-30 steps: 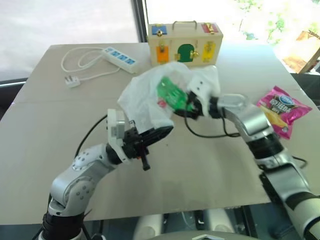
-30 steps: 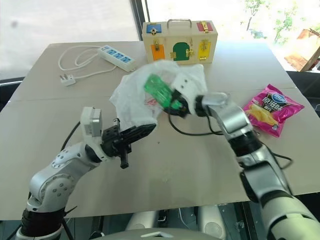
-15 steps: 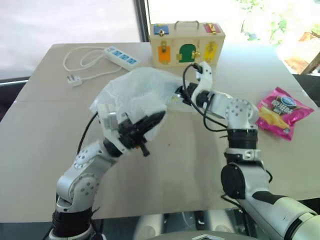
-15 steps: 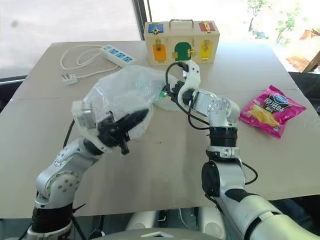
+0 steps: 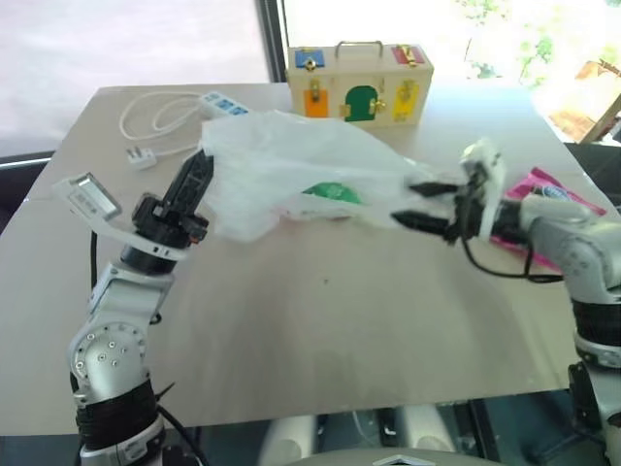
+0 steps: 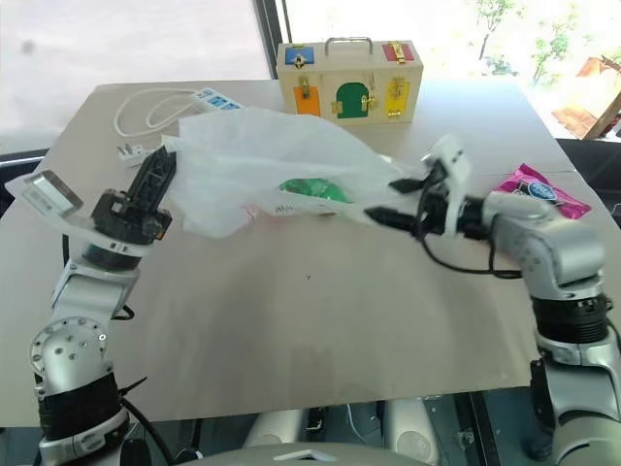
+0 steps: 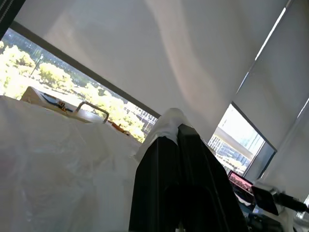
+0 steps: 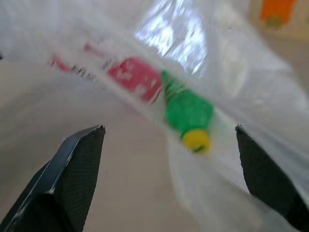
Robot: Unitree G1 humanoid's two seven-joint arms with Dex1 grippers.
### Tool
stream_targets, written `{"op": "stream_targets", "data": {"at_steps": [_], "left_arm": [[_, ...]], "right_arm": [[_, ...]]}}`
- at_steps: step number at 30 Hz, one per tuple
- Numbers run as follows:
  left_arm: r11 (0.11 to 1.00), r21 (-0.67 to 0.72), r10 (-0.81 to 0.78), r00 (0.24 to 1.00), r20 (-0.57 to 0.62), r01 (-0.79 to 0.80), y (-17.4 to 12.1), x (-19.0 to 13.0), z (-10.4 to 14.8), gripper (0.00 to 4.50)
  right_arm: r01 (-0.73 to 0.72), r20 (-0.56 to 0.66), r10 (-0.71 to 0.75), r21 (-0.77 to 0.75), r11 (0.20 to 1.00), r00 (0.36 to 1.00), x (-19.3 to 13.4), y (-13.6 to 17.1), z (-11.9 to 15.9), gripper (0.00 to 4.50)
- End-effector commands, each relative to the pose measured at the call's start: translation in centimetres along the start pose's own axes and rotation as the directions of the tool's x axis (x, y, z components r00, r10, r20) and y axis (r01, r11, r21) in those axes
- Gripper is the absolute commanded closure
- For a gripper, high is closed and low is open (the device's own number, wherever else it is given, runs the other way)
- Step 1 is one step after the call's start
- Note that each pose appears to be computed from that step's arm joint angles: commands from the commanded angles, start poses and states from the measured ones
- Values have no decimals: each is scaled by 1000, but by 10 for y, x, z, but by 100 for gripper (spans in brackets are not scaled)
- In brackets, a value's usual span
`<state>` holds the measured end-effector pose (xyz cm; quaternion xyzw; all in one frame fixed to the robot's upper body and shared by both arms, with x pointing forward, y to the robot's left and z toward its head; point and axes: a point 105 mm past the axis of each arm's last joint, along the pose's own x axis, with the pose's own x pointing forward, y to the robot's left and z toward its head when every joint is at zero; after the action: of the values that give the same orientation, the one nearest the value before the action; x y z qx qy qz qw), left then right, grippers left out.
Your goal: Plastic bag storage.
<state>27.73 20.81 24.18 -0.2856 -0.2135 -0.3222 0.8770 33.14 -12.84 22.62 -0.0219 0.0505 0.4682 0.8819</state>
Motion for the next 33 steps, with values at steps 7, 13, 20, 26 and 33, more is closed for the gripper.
{"op": "stream_targets", "data": {"at_steps": [7, 13, 20, 26, 33], "left_arm": [[997, 2, -76, 997, 23, 76, -18, 19, -2, 450], [990, -7, -139, 990, 26, 139, -30, 33, -2, 450], [988, 3, -154, 988, -10, 154, -34, 22, 2, 450], [973, -108, -216, 966, -142, 202, -54, -9, -7, 450], [954, -204, -279, 905, -321, 221, -68, -35, -35, 450]], "right_arm": [[-319, 74, 315, 62, 946, 946, 17, 76, 9, 9], [-461, 86, 454, 81, 884, 887, 37, 118, 5, 9], [-423, 602, 303, 63, 904, 738, 1, 80, 103, 9], [106, 645, -274, 288, 952, 714, -63, -46, 128, 9], [812, -46, -836, 274, 515, 546, -130, -154, -19, 9]]}}
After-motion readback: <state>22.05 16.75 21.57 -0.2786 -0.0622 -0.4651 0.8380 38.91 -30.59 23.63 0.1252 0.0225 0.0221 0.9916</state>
